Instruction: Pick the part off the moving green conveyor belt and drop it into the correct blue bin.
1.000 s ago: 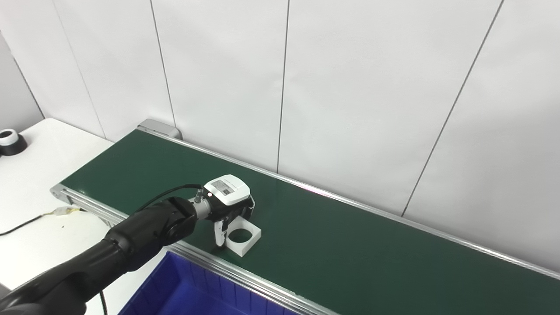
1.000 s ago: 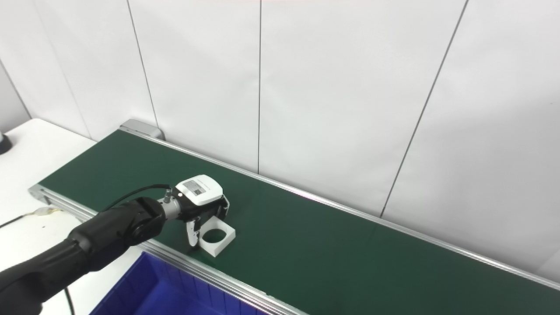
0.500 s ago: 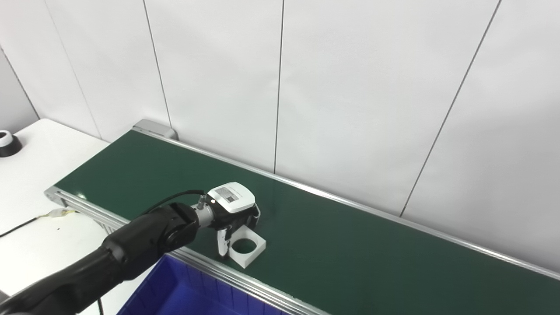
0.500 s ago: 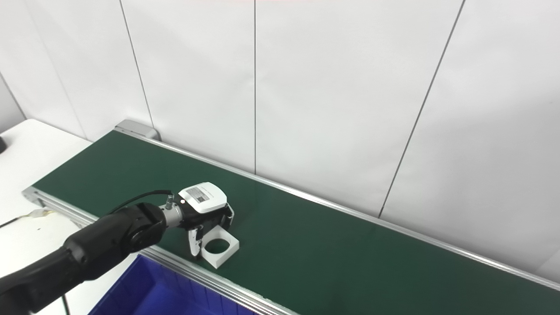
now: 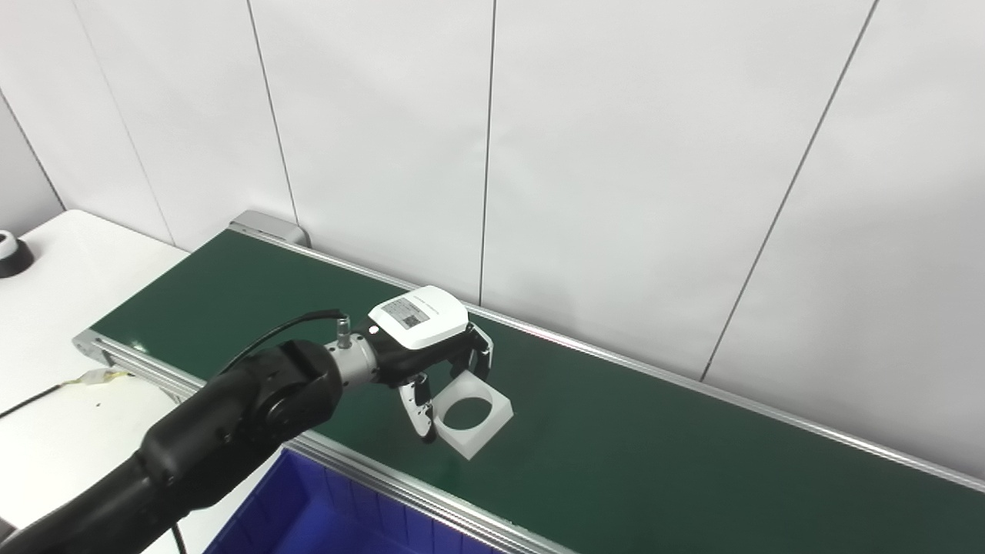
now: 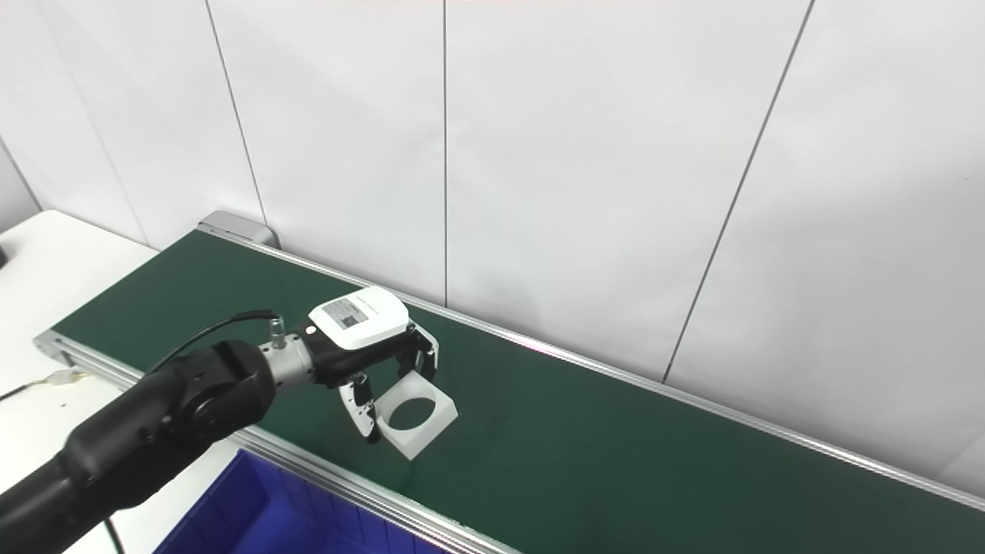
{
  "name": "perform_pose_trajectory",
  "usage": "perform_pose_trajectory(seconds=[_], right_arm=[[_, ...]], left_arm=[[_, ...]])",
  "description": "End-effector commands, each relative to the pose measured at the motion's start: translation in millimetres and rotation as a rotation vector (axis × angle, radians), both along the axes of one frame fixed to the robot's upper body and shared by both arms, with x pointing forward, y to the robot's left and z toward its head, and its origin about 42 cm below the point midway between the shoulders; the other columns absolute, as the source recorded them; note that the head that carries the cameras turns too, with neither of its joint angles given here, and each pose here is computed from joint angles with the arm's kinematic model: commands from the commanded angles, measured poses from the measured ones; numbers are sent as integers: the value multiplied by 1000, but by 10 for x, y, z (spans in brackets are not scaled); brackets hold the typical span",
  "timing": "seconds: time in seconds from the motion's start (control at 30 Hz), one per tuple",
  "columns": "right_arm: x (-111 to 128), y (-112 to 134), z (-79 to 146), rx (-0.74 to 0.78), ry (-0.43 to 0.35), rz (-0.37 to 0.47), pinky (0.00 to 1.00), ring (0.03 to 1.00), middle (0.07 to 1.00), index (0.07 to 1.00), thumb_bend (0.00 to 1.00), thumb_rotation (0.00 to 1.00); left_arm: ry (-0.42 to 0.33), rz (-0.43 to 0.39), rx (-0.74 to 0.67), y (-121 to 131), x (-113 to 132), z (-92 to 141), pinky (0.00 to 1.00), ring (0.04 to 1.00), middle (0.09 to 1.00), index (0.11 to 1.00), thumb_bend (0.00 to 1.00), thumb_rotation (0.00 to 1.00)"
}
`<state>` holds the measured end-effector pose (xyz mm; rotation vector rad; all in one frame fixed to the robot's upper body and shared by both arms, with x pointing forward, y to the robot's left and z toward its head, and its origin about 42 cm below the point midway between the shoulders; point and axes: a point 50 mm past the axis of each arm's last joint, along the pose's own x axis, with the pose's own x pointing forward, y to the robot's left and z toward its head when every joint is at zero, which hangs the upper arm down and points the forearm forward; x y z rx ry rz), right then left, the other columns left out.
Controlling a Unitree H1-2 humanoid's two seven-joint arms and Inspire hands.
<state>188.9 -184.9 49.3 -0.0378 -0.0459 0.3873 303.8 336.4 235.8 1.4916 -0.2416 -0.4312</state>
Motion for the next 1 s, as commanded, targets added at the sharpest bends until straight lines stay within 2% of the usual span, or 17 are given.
perform_pose_trajectory(seconds=[0.0,0.17,0.23,0.53,0.63,0.77,0.83,0.97], right_arm=[[31,8,122,13,-61,11,867,889,898,988,777,544],[20,-1,146,14,-58,7,866,885,898,985,789,542],[14,-5,161,17,-58,8,868,887,898,985,788,541],[17,-54,274,12,-78,6,858,880,897,979,770,533],[38,-89,366,13,-84,5,855,879,896,974,760,518],[76,-153,468,13,-90,5,841,867,882,958,772,499],[96,-187,488,10,-88,2,810,849,871,941,803,502],[123,-224,511,10,-88,2,789,832,860,931,821,507]], left_arm=[[-48,-17,-18,-36,-67,201,617,510,446,508,523,0],[-48,-36,-51,-148,-244,296,571,483,426,506,523,0],[-46,-40,-66,-192,-322,337,519,450,416,506,522,0],[35,-66,-146,-345,-655,436,439,418,423,506,522,0],[80,-65,-159,-373,-749,421,441,428,425,504,522,0],[130,-54,-159,-412,-846,369,395,405,412,499,522,0],[165,-45,-158,-440,-888,297,463,440,424,499,523,0],[196,-33,-169,-488,-956,147,457,435,428,500,523,0]])
